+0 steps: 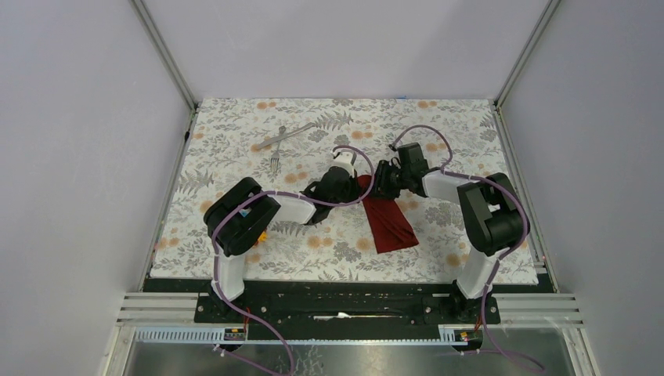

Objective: Fold the napkin into a case and place the utensils inside
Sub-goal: Grasp the top corner of the smaller rectangle folded napkin from the folded napkin.

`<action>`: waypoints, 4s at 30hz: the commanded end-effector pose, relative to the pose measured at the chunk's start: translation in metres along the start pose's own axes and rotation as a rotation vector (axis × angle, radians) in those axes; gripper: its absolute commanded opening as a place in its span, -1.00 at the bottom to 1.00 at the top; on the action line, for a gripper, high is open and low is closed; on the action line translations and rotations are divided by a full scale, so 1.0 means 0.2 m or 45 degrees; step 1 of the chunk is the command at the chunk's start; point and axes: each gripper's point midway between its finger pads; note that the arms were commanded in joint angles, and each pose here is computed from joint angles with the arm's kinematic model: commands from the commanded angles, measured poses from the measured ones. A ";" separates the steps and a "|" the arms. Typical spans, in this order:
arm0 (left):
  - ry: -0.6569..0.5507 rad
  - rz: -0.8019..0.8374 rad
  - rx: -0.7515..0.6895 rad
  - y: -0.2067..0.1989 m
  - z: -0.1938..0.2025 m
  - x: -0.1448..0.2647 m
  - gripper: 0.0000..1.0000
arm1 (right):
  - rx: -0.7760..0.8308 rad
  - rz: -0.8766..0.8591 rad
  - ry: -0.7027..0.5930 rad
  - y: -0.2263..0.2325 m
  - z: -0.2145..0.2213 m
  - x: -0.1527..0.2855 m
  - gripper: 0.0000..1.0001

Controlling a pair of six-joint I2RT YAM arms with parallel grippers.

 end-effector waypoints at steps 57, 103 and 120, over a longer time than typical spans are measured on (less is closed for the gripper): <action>-0.019 0.079 0.130 0.03 -0.03 0.08 -1.00 | -0.437 -0.506 -0.167 0.08 -0.11 -0.01 -0.09; 0.185 -0.095 0.598 0.30 -0.01 0.16 -0.45 | -0.252 -0.422 -0.085 0.10 -0.11 -0.16 -0.92; 0.307 -0.149 0.464 0.26 0.05 0.08 -0.44 | -0.153 -0.301 -0.102 0.16 -0.13 -0.15 -0.61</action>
Point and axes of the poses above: each gripper's point midway between its finger pads, its own x axis back along the fingers, its own y axis along the line the jaws close on, z = x × y, and after that the axes turned 6 degrees about x, right-handed
